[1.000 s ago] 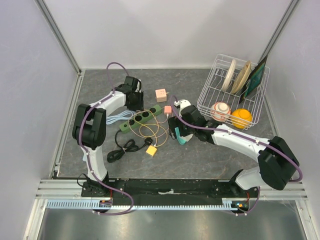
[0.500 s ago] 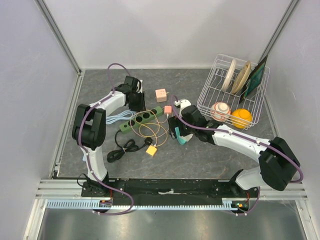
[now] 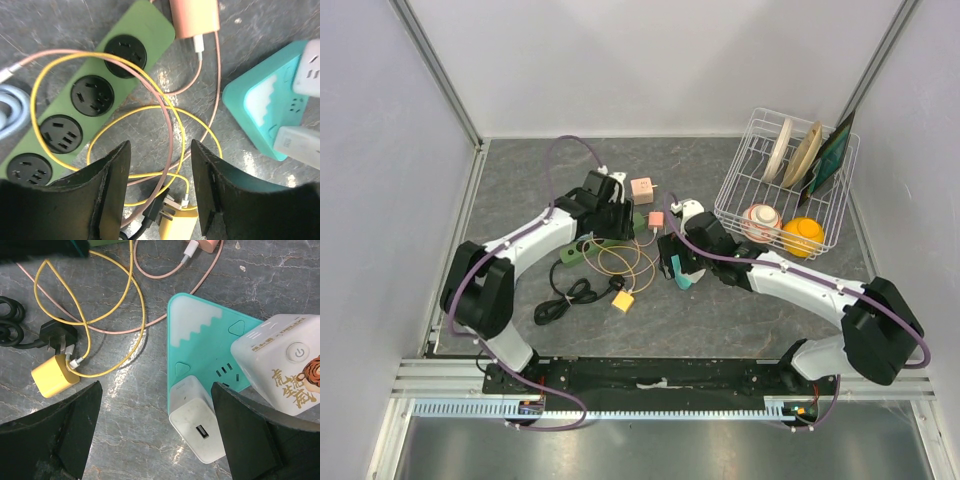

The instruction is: Insert the plug

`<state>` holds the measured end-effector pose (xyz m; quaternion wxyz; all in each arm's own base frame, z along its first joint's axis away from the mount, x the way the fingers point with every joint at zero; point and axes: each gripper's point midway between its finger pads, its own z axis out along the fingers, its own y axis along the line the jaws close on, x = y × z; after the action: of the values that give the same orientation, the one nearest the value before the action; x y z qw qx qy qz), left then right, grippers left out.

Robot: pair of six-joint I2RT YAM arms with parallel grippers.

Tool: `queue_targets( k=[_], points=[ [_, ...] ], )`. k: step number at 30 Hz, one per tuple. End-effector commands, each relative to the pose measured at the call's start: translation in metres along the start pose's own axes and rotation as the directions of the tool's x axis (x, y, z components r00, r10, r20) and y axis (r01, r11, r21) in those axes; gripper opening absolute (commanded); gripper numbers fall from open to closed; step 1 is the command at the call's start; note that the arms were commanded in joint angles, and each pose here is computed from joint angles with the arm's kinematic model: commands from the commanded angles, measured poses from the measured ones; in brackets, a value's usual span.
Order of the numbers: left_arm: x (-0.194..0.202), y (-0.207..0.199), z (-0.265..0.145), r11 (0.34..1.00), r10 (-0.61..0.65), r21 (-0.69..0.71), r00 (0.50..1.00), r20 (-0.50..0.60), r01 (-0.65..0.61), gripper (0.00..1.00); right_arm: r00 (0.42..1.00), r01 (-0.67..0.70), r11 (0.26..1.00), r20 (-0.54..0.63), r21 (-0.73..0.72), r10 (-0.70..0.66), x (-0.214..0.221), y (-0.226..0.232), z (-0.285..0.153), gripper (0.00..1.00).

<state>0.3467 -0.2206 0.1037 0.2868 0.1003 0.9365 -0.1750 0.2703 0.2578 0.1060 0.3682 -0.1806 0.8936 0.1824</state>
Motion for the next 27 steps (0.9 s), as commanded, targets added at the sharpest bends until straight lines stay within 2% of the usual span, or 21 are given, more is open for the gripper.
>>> queue_targets(
  k=[1,9,16,21,24,25,27],
  points=[
    [0.024,0.003,0.027,0.999,-0.017,-0.048,0.998,-0.052,0.015,0.59,1.0,-0.01,1.0,0.023,-0.026,0.01,-0.003,0.005,-0.007,0.98],
    [0.083,-0.05,0.025,0.999,0.04,0.04,0.984,-0.171,-0.033,0.56,0.998,-0.017,1.0,0.06,0.023,0.015,-0.006,-0.006,-0.025,0.98],
    [0.137,-0.106,0.005,0.988,0.031,0.155,0.962,-0.27,0.011,0.55,0.974,-0.064,0.985,0.227,0.16,0.026,-0.034,-0.035,-0.059,0.98],
    [0.137,-0.144,-0.019,0.968,0.078,0.25,0.971,-0.226,-0.02,0.55,0.945,-0.121,0.957,0.326,0.263,0.03,-0.05,-0.057,-0.08,0.98],
    [0.12,-0.147,-0.028,0.97,0.074,0.24,0.983,-0.17,-0.031,0.56,0.934,-0.137,0.949,0.356,0.284,0.028,-0.056,-0.062,-0.088,0.98],
    [0.108,-0.146,-0.033,0.971,0.078,0.233,0.989,-0.128,-0.047,0.57,0.933,-0.139,0.948,0.358,0.287,0.028,-0.058,-0.063,-0.088,0.98],
    [0.086,-0.137,-0.04,0.984,0.083,0.165,0.995,-0.056,-0.073,0.67,0.933,-0.131,0.951,0.36,0.279,0.023,-0.062,-0.06,-0.089,0.98]
  ],
)
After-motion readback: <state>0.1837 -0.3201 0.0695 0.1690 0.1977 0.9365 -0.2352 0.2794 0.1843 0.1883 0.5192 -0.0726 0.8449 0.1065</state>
